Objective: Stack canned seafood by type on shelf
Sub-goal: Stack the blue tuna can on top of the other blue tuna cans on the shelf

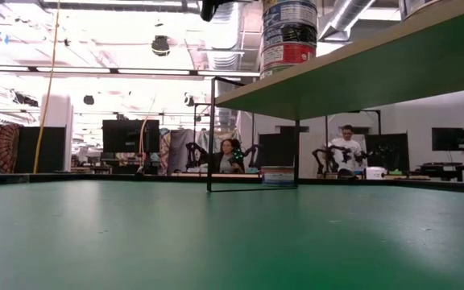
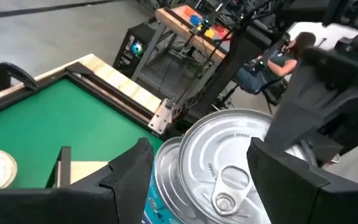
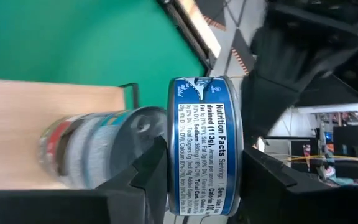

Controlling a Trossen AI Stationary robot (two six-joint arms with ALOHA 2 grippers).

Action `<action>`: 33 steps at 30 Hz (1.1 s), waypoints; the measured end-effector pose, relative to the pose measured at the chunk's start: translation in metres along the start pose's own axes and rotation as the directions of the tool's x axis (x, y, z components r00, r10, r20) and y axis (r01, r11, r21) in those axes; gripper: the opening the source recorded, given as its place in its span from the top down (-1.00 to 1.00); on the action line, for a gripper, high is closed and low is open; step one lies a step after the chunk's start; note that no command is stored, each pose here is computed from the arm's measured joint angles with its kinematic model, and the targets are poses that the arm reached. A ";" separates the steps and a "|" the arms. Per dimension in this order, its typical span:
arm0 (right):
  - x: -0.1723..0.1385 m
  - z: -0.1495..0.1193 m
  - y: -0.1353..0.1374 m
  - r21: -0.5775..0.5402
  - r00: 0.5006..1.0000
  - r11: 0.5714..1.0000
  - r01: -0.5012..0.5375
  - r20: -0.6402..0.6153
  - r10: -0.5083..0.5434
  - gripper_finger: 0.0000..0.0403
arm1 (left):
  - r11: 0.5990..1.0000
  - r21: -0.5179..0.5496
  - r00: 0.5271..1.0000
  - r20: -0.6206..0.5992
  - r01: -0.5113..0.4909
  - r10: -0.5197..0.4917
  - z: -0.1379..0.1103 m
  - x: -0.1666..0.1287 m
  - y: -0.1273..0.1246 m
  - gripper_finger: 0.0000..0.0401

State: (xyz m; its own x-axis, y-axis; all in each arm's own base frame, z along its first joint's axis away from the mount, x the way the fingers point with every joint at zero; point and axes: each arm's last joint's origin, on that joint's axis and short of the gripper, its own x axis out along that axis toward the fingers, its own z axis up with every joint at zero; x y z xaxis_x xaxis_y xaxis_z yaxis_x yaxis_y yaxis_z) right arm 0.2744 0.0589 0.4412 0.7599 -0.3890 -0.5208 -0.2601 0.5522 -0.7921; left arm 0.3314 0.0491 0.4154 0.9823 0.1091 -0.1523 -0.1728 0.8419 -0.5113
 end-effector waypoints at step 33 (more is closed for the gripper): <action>-0.016 -0.006 -0.026 0.055 0.976 0.975 0.217 -0.003 -0.217 0.10 | 0.371 0.868 0.938 0.262 -0.332 0.226 -0.013 -0.020 -0.052 -0.24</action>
State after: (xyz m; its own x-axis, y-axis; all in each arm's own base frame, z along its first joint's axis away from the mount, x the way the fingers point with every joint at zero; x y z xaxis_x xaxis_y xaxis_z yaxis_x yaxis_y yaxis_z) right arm 0.2649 0.0463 0.4677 0.7962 -0.5020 -0.3378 -0.0564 0.4942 -0.8675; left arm 0.3201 -0.0036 0.4345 0.9016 0.4311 -0.0369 -0.3268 0.7345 0.5947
